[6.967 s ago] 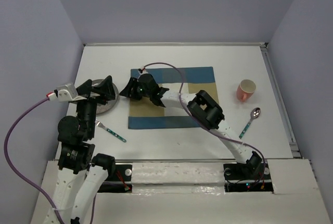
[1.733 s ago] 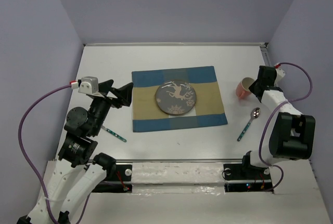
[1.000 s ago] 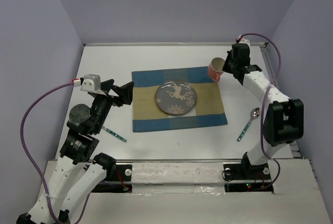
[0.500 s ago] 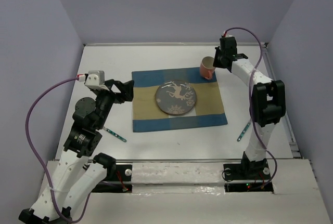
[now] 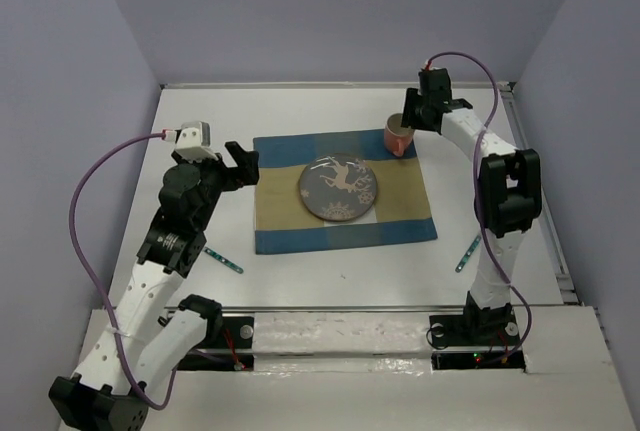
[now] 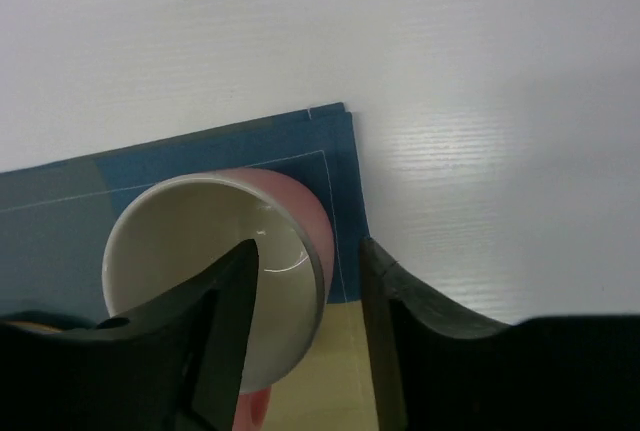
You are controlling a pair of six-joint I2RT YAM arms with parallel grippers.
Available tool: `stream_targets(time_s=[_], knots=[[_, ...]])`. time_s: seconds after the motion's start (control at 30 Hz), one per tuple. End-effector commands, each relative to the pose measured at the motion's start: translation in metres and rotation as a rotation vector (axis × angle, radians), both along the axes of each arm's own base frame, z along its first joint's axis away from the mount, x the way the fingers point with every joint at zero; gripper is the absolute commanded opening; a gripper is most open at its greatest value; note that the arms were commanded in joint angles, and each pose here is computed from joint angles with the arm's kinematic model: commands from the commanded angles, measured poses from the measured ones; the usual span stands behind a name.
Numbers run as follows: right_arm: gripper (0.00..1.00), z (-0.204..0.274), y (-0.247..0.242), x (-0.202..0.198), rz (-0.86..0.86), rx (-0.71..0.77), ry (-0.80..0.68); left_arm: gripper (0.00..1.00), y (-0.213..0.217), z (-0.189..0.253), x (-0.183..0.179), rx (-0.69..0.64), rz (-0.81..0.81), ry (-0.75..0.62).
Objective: Set the dinner table for one person
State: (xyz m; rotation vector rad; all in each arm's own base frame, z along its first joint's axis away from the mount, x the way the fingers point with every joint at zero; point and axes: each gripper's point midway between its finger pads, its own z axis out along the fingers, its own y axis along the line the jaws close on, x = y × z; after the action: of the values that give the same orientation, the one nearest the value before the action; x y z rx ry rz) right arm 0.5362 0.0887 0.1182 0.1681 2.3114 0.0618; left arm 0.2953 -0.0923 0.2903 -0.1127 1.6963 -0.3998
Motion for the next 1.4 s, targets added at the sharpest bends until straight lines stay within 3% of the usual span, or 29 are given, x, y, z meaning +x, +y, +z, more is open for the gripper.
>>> stream_targets(time_s=[0.0,0.23,0.3,0.33,0.37,0.4,0.43,0.47,0.5,0.53,0.57,0.67,0.83,1.03,1.37], knots=[[0.68,0.053,0.01,0.015,0.011,0.038,-0.128,0.99,0.005,0.026,0.003,-0.05,0.024,-0.061],[0.73,0.122,0.012,-0.021,0.007,0.133,-0.249,0.99,-0.006,-0.007,0.035,-0.062,0.033,0.098],[0.7,0.114,0.015,-0.042,0.0,0.195,-0.25,0.99,-0.01,-0.018,0.046,-0.08,0.032,0.147],[0.68,0.136,0.016,-0.058,0.01,0.231,-0.303,0.99,-0.012,-0.022,0.05,-0.089,0.031,0.165],[0.66,0.115,0.022,-0.072,0.038,0.269,-0.285,0.99,-0.014,-0.021,0.055,-0.107,0.029,0.166],[0.65,0.113,0.027,-0.083,0.053,0.313,-0.287,0.95,-0.013,-0.029,0.06,-0.105,0.048,0.189],[0.65,0.127,0.031,-0.099,0.057,0.375,-0.322,0.85,-0.011,-0.041,0.068,-0.103,0.072,0.224],[0.64,0.127,0.042,-0.108,0.102,0.419,-0.34,0.83,-0.011,-0.046,0.073,-0.105,0.081,0.241],[0.63,0.1,0.04,-0.124,0.092,0.43,-0.293,0.81,-0.007,-0.056,0.084,-0.096,0.117,0.269],[0.62,0.096,0.046,-0.135,0.098,0.458,-0.288,0.71,-0.006,-0.062,0.088,-0.096,0.134,0.286],[0.61,0.109,0.055,-0.147,0.145,0.487,-0.337,0.67,-0.004,-0.06,0.097,-0.1,0.152,0.274],[0.61,0.09,0.063,-0.176,0.181,0.512,-0.301,0.54,-0.002,-0.076,0.12,-0.061,0.188,0.314],[0.59,0.088,0.073,-0.222,0.25,0.552,-0.316,0.42,0.002,-0.109,0.16,0.004,0.242,0.364],[0.59,0.074,0.073,-0.244,0.29,0.546,-0.291,0.41,0.009,-0.176,0.197,0.087,0.252,0.505],[0.58,0.056,0.083,-0.255,0.338,0.566,-0.248,0.43,0.01,-0.217,0.233,0.16,0.251,0.568]])
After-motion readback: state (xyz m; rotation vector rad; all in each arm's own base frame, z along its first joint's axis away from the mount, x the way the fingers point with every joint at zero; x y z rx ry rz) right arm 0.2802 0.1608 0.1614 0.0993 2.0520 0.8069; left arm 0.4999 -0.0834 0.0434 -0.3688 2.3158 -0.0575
